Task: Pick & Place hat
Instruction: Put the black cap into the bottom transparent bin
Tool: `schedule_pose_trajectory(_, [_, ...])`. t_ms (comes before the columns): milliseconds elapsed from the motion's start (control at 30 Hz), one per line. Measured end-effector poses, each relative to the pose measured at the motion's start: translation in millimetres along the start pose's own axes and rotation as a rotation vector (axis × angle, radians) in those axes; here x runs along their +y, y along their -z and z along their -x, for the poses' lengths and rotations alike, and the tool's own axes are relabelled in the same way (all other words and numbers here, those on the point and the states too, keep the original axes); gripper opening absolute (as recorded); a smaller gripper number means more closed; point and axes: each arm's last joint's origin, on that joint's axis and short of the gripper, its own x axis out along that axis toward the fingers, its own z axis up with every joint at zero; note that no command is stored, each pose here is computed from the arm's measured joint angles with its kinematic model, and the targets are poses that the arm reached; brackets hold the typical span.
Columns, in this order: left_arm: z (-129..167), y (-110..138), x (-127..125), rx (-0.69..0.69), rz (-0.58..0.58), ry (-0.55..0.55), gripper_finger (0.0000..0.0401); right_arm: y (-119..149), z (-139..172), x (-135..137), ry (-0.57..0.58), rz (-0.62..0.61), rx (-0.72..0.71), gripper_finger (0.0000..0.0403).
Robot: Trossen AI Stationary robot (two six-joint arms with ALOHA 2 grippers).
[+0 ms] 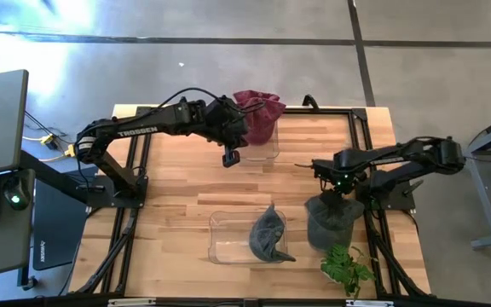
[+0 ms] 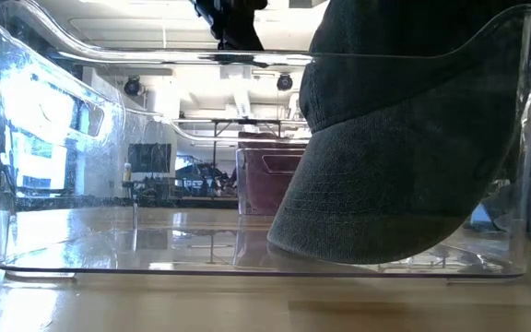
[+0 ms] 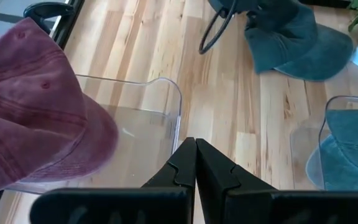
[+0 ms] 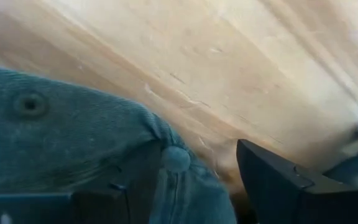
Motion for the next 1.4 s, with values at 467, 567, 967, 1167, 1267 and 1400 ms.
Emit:
schedule_pose_trajectory(467, [0.0,0.6,0.0,0.006,0.029,0.0,0.0003,5.0,-5.0,10.6,-0.06,0.243,0.031,0.0014])
schedule_pose_trajectory(567, [0.0,0.5,0.1,0.005,0.029,-0.001,0.0003,2.7,15.6,17.5,-0.104,0.277,0.006,0.0015])
schedule_pose_trajectory(967, [0.0,0.5,0.1,0.005,0.029,0.0,0.0003,-1.7,162.1,11.2,0.048,0.286,-0.299,0.0003])
schedule_pose_trajectory(1167, [0.0,0.5,0.1,0.005,0.029,0.001,0.0003,6.6,219.6,-0.5,0.185,0.176,-0.52,0.0002])
schedule_pose_trajectory(1267, [0.1,0.4,0.0,0.004,0.029,0.002,0.0003,8.9,226.5,5.5,0.093,0.154,-0.546,0.0003])
schedule_pose_trajectory(1400, [0.1,0.4,0.0,0.004,0.029,0.003,0.0003,5.2,202.5,28.9,-0.054,0.223,-0.506,0.0002])
